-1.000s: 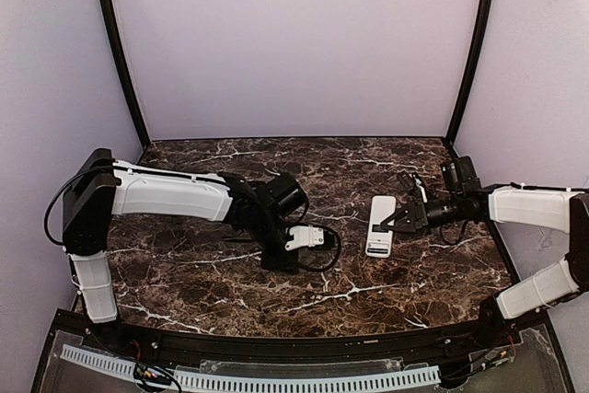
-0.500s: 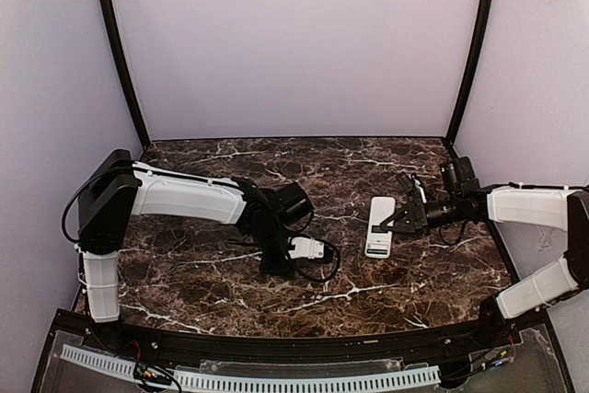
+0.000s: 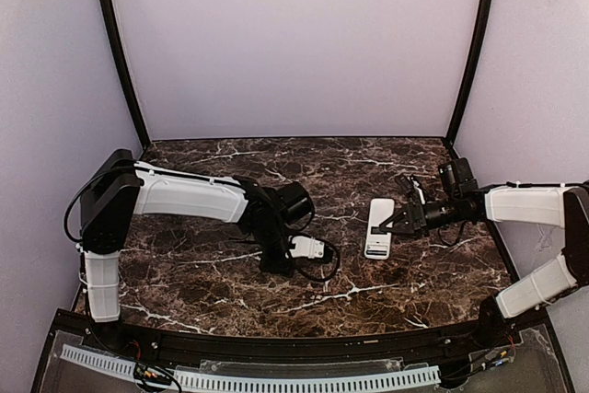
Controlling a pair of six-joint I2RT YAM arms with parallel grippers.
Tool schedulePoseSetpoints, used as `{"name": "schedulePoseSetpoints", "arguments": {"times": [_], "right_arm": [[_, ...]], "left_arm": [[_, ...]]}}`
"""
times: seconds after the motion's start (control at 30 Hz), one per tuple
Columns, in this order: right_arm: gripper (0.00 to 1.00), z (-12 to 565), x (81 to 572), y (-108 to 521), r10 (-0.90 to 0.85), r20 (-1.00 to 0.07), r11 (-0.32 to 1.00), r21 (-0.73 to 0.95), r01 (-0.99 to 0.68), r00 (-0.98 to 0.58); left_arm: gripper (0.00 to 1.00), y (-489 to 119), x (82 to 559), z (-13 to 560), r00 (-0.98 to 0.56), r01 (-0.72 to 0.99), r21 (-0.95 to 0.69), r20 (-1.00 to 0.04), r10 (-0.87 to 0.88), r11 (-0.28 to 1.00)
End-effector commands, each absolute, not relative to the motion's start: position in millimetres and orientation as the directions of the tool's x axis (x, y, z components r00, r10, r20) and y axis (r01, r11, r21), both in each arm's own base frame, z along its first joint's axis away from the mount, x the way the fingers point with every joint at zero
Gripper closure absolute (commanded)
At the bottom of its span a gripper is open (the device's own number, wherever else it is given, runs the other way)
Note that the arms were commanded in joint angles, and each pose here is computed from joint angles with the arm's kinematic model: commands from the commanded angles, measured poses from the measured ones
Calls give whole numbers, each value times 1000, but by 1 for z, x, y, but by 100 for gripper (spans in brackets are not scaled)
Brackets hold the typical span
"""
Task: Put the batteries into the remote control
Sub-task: Pick up the battery from the center of the board, then place the battery in the battery compartment.
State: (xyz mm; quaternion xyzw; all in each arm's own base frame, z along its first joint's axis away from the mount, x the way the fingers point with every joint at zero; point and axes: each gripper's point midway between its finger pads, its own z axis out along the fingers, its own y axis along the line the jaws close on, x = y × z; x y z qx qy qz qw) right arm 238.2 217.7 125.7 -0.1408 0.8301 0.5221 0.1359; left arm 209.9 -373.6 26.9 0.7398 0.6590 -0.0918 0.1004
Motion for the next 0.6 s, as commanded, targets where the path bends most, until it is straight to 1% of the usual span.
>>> {"name": "schedulePoseSetpoints", "arguments": {"times": [0.0,0.13,0.33,0.57], "right_arm": [[100,133,244,220,-86,-401,390,829,-402,-912],[100,132,244,220,-87,-398,390,830,-399,-913],[100,132,243,219,-87,-398,391,829,-399,-913],[100,131,245,220,-87,-399,394,828,-399,-913]], "left_arm": [[78,-381,214,59,142,990,67,-331,933,-127],[75,-384,223,67,153,986,116,-363,919,-118],[72,-376,225,50,154,987,100,-319,935,-128],[70,-372,217,37,141,990,49,-303,943,-133]]}}
